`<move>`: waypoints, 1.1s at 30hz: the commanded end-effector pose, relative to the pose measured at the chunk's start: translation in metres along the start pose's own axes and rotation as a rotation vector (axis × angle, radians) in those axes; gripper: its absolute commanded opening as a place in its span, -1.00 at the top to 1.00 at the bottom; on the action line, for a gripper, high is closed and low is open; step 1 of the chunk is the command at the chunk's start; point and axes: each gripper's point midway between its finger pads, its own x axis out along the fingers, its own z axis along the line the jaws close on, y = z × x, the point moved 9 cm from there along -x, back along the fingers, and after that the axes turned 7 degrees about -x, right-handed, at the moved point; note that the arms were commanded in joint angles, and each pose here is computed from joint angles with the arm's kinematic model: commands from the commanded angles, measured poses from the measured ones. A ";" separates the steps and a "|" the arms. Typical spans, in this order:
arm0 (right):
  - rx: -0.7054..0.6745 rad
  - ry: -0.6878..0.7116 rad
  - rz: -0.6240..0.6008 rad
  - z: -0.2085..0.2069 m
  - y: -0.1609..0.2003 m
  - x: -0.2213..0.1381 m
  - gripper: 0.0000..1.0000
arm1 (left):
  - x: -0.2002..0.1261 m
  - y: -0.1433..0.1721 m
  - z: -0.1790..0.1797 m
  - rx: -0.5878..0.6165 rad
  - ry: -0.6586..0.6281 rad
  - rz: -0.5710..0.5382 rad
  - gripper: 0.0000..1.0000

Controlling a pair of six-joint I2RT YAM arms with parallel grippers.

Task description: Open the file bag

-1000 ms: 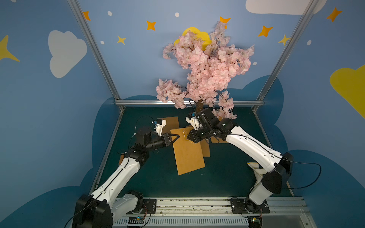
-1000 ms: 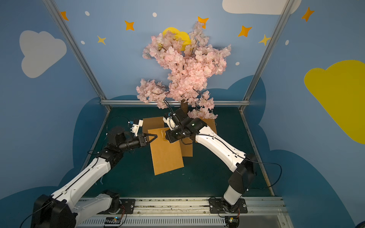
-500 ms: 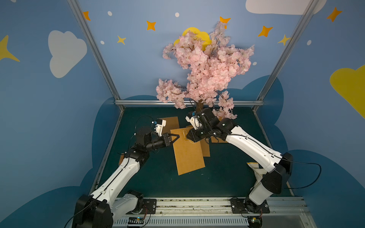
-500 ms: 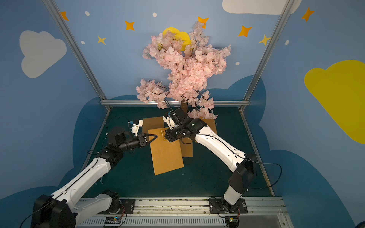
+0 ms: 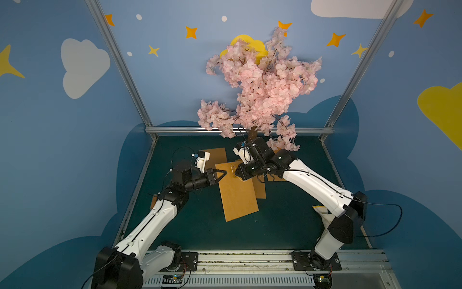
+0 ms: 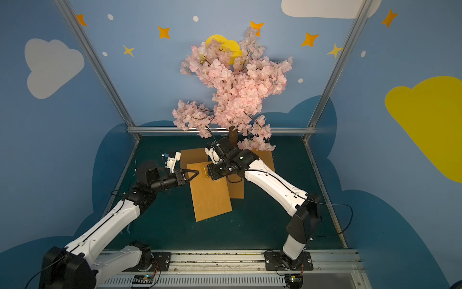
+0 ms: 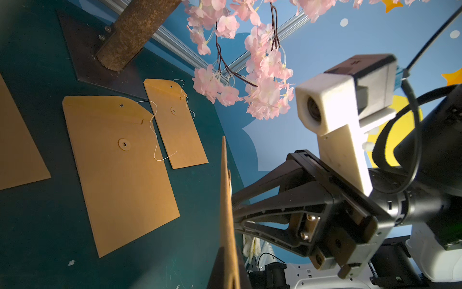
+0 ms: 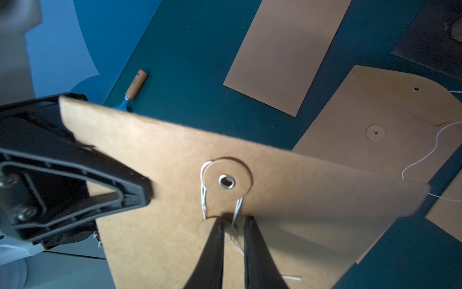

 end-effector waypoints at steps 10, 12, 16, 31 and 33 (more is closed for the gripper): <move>0.019 0.013 -0.001 0.002 -0.001 -0.001 1.00 | -0.006 -0.002 -0.011 0.047 0.014 -0.022 0.95; 0.015 0.019 -0.001 0.001 -0.001 -0.003 1.00 | -0.006 -0.001 -0.011 0.053 0.003 -0.025 0.95; 0.006 0.033 -0.006 -0.004 -0.001 -0.008 1.00 | -0.008 0.000 -0.010 0.061 -0.011 -0.023 0.95; -0.034 0.113 -0.011 -0.021 -0.015 -0.024 1.00 | -0.009 0.005 -0.011 0.077 0.010 0.011 0.95; -0.033 0.120 -0.016 -0.024 -0.019 -0.026 1.00 | -0.009 0.006 -0.010 0.081 0.016 0.019 0.95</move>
